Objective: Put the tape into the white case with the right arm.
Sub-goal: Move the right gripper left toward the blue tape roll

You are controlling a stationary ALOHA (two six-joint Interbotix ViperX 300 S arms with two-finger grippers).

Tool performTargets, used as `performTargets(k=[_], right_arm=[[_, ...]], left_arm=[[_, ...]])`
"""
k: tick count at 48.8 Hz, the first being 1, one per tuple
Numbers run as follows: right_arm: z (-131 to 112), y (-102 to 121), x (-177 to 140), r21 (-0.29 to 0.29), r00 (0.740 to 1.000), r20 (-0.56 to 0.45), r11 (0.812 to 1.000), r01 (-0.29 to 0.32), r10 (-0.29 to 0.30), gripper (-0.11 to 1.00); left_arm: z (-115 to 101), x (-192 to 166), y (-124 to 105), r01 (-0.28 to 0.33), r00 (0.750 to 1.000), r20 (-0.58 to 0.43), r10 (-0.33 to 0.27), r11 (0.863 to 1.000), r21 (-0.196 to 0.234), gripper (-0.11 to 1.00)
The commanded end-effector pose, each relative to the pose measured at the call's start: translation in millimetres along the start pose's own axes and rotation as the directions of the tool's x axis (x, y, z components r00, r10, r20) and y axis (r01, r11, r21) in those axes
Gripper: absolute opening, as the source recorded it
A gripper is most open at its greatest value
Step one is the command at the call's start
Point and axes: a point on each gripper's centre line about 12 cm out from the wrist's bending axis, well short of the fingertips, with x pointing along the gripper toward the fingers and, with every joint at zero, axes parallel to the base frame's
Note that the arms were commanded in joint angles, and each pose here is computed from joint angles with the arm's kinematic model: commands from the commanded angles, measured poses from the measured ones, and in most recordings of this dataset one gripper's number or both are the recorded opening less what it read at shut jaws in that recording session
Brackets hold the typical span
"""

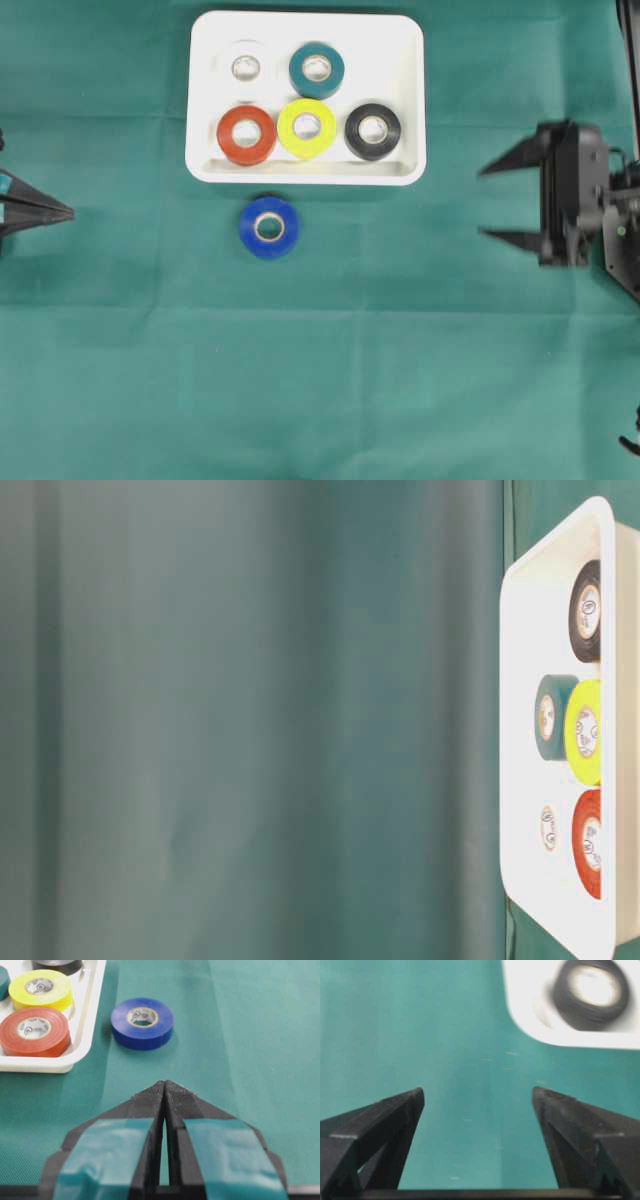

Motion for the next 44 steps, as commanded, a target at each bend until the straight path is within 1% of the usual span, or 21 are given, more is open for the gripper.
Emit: performTargets(k=[1,5,8,17,26,34,44], right_arm=[[2.6,11.1,1.1,-0.034,0.999,0.004,0.998,-0.045,0.045,0.59],[1.3,15.8,1.7,-0.048,0.998,-0.004,0.997,-0.063,0.063,0.58],[0.4,16.1,2.6,-0.049,0.998,-0.01,0.997,-0.064,0.063,0.57],[-2.6,16.0,5.4,-0.05,0.998,-0.03,0.997,-0.063,0.062,0.49],[0.1,16.7,9.3,-0.053,0.997,-0.037,0.996,-0.066,0.064,0.49],[12.5,18.8,20.4,-0.057,0.997,-0.046,0.996,-0.068,0.065,0.49],[34.9,23.6,47.2,-0.062,0.995,-0.062,0.995,-0.078,0.075,0.49]], left_arm=[[5.1,0.5,-0.1,-0.001,1.0,0.012,0.001,1.0,0.0,0.0],[5.3,0.4,-0.3,0.001,1.0,0.014,-0.001,1.0,0.0,0.0],[5.1,0.5,-0.3,0.001,1.0,0.012,-0.001,1.0,0.0,0.0],[5.3,0.5,-0.3,0.001,1.0,0.014,-0.001,1.0,-0.002,0.0],[5.5,0.4,-0.3,0.001,1.0,0.015,-0.001,1.0,-0.002,0.0],[5.5,0.4,-0.3,0.001,1.0,0.015,-0.001,1.0,-0.002,0.0],[5.5,0.4,-0.1,-0.001,1.0,0.015,0.001,1.0,-0.002,0.0]])
